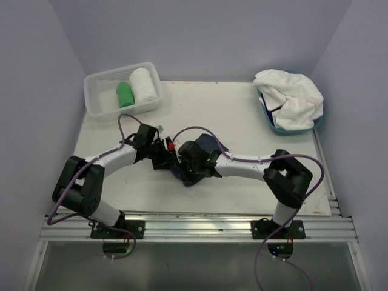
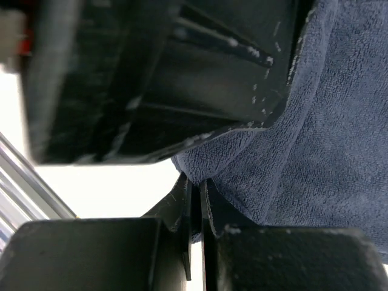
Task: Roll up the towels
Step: Roll the towel
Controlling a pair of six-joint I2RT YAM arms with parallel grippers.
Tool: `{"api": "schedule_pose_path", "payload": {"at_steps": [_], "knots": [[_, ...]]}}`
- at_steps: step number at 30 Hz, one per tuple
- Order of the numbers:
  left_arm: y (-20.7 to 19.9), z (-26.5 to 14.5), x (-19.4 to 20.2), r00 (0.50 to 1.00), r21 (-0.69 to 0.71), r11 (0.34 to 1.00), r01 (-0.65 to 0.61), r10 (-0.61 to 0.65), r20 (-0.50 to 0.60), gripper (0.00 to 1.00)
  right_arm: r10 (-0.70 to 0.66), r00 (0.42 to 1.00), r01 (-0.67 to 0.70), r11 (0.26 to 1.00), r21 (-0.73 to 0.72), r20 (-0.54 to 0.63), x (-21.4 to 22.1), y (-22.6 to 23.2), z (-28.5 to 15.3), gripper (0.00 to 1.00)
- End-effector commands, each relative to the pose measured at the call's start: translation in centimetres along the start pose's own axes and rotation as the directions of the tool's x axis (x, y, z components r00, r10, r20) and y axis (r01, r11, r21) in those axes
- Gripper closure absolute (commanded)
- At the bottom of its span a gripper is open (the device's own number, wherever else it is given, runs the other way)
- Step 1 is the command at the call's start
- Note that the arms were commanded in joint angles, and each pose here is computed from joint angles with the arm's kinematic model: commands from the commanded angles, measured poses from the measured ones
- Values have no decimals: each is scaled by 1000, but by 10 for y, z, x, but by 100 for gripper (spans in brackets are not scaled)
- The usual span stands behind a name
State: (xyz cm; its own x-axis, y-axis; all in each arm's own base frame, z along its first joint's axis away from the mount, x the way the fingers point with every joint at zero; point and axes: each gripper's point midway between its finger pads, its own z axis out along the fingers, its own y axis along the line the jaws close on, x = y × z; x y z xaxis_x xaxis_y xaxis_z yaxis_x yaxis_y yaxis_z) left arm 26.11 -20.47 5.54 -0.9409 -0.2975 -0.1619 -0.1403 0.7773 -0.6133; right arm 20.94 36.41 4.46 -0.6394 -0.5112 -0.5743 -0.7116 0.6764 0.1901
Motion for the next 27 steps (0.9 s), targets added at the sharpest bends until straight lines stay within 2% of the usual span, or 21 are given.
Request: {"api": "schedule_pose_path", "payload": {"at_steps": [1,7,15,21,27], "knots": [[-10,9,-5,1000,44,999,1,-2,8,31,29,998,-24,996,-85,62,-17,12,-13,100],[0,8,-4,1000,-15,1000,14,-13,21,32,44,997,-39,997,-73,59,-17,7,-13,100],[4,-16,-5,992,-46,998,41,-35,120,28,67,996,-65,997,-35,59,-19,-2,-14,100],[-5,-1,4,995,7,999,52,-53,89,24,71,996,-68,997,-43,62,-21,-1,-13,100],[0,15,19,993,-34,995,90,-87,78,23,76,995,-73,997,-39,69,-23,-2,-15,100]]}}
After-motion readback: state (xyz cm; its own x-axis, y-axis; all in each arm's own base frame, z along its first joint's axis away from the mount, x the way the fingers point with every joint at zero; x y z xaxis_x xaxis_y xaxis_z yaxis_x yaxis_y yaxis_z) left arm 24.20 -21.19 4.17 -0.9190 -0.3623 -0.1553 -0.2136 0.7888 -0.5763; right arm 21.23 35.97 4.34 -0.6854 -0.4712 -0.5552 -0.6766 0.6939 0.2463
